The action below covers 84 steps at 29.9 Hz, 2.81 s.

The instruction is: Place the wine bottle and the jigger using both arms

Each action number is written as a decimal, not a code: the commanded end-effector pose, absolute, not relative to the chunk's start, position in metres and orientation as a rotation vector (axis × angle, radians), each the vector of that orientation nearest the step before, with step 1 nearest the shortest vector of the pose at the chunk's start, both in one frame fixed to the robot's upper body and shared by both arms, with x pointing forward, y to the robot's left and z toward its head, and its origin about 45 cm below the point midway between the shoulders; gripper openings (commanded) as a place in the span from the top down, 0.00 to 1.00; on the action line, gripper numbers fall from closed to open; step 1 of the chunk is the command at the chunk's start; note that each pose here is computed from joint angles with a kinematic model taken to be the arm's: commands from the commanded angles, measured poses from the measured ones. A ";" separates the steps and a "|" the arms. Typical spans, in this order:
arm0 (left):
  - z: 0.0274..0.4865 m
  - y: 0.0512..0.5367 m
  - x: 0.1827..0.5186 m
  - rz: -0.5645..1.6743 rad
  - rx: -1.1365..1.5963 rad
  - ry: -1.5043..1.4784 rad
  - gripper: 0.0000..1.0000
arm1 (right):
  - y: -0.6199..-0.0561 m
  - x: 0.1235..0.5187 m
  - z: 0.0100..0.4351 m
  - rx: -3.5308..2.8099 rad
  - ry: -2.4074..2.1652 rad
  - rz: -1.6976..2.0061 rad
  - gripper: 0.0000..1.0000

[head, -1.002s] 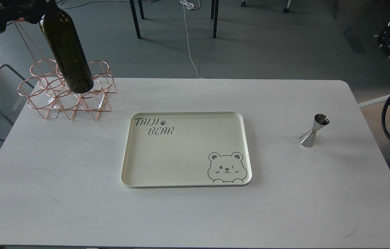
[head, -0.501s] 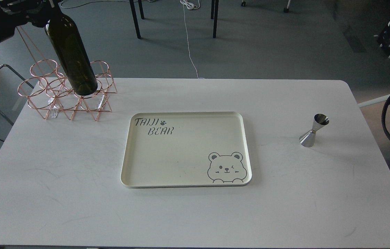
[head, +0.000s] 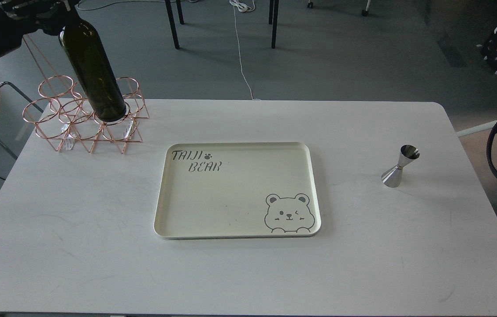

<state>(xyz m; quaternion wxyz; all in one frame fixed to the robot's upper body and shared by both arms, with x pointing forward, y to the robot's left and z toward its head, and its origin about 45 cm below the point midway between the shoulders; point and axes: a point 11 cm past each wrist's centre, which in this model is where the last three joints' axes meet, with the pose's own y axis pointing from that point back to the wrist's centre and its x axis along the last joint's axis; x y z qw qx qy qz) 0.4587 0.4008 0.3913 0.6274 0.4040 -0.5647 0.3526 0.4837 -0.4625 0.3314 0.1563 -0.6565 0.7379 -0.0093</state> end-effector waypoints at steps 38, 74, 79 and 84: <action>0.352 0.390 0.456 0.777 0.915 -1.262 0.80 | -0.465 0.481 0.324 -1.883 2.126 -0.015 0.04; 0.349 0.391 0.455 0.788 0.906 -1.258 0.25 | -0.465 0.481 0.326 -1.880 2.123 -0.016 0.03; 0.370 0.402 0.456 0.990 0.740 -1.123 0.04 | -0.465 0.481 0.326 -1.878 2.125 -0.017 0.03; 0.397 0.437 0.451 1.243 0.548 -0.942 0.02 | -0.466 0.481 0.327 -1.873 2.123 -0.019 0.02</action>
